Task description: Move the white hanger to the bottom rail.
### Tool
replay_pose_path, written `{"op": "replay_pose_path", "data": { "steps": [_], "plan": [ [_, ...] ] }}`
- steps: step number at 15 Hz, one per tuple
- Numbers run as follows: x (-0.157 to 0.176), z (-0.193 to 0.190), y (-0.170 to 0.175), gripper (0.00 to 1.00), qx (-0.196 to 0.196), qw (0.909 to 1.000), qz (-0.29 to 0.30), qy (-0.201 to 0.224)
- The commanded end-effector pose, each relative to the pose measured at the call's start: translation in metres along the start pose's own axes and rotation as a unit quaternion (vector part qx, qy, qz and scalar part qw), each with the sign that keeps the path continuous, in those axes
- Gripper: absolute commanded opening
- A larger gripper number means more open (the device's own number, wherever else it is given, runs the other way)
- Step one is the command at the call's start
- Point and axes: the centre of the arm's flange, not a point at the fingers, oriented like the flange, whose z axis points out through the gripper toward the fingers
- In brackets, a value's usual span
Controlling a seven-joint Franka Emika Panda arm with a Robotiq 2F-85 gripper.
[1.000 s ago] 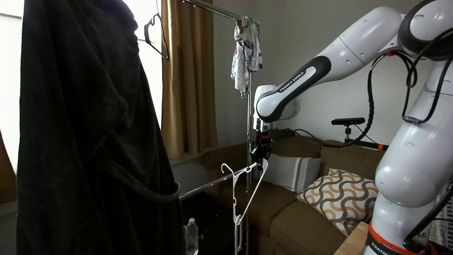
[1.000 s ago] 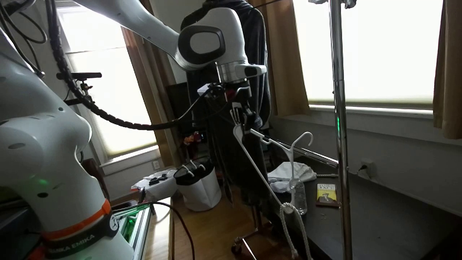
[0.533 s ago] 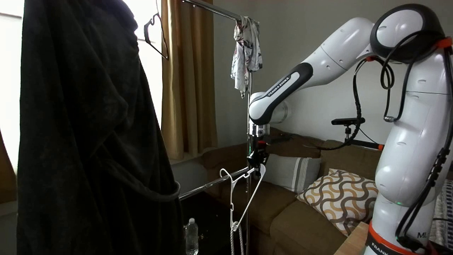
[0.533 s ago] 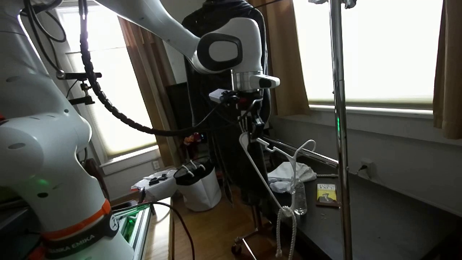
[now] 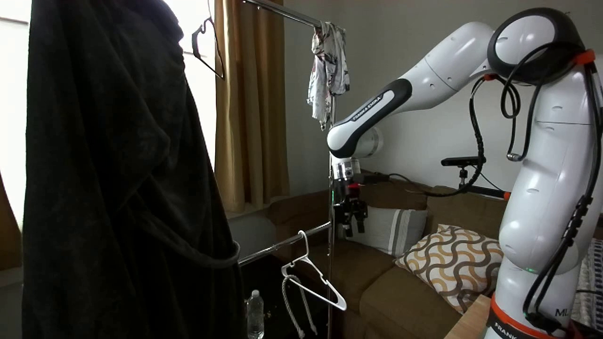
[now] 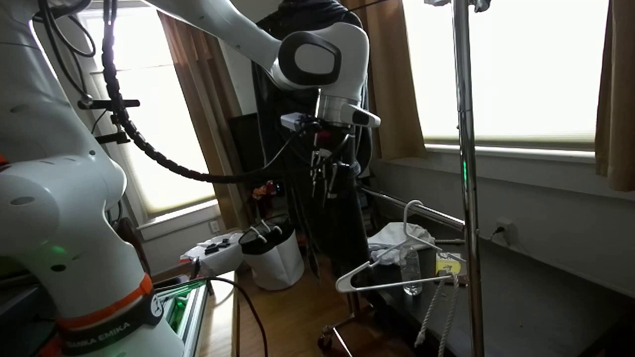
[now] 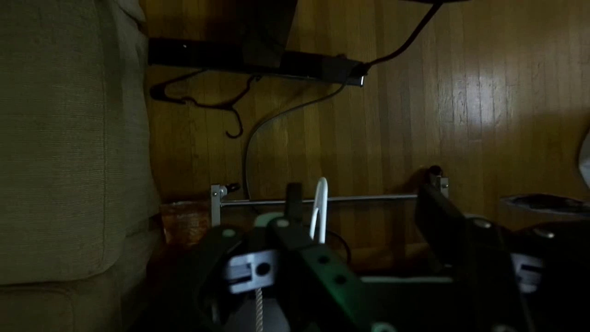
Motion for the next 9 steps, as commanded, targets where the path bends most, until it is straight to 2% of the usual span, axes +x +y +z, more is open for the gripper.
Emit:
{"op": "replay_pose_path", "data": {
  "steps": [1,2,6,7,9],
  "plan": [
    [-0.02,-0.02,-0.001,0.97,0.003,0.9999,0.008,-0.006],
    [-0.023,-0.025,-0.002,1.0,0.001,1.0,0.005,-0.003],
    [-0.036,-0.039,-0.01,1.0,-0.02,0.999,-0.039,-0.003],
    [-0.022,-0.032,-0.006,1.0,-0.009,0.9998,-0.018,0.002],
    [-0.027,-0.038,-0.009,1.0,-0.013,0.9995,-0.027,0.004]
  ]
}}
